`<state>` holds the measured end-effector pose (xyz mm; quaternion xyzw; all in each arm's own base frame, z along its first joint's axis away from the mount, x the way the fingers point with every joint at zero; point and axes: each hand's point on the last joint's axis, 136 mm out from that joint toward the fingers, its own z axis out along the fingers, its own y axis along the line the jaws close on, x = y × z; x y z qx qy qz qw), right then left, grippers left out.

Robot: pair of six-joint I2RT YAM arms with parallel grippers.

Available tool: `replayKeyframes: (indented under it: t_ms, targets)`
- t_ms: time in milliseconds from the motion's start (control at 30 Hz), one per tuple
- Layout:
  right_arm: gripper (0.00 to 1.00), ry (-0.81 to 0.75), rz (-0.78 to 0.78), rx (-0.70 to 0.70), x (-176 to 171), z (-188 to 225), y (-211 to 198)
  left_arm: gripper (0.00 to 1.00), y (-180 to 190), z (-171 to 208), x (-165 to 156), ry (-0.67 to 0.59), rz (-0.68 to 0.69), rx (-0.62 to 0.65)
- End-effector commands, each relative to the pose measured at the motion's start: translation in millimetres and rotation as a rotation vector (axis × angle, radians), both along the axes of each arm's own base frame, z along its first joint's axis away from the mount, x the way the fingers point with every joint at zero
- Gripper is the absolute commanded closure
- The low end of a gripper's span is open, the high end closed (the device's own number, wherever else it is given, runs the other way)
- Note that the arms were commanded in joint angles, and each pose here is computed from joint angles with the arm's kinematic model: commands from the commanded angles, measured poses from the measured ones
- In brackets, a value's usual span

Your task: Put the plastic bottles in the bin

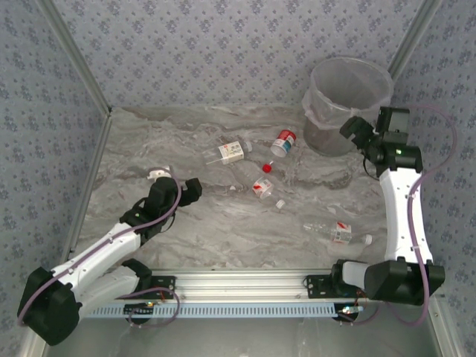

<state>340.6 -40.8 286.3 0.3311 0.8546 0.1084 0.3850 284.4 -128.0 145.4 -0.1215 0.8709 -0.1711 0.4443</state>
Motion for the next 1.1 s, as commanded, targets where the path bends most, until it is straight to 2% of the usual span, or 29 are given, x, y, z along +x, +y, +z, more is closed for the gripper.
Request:
replayKeyframes:
  t_ms: [0, 100, 233, 433, 567, 833, 1067]
  targets:
    - [0.0, 0.264, -0.082, 0.239, -47.7, -62.0, 21.2, 0.0, -8.4, 16.7, 4.2, 0.002, -0.006, -0.057]
    - [0.0, 0.398, -0.195, 0.358, -75.1, -89.7, 30.2, 0.01, -12.4, 10.6, -0.4, 0.07, 0.001, -0.096]
    - [0.0, 0.574, -0.373, 0.453, -118.6, -121.4, 40.2, 0.01, -28.0, 16.0, -2.6, 0.092, -0.061, -0.155]
    - [0.0, 0.627, -0.641, 0.557, -160.9, -141.2, 46.4, 0.0, -57.9, 22.7, -5.3, 0.081, -0.225, -0.209]
    - [0.0, 0.666, -0.797, 0.607, -188.4, -159.2, 51.6, 0.01, -66.6, 20.8, -4.2, 0.079, -0.299, -0.161]
    - [0.01, 0.59, -0.93, 0.632, -187.9, -190.3, 52.1, 0.01, -62.6, 17.5, -5.9, 0.077, -0.295, -0.14]
    - [0.02, 0.583, -0.951, 0.659, -174.8, -217.2, 57.6, 0.01, -58.5, 14.7, -5.4, 0.084, -0.274, -0.124]
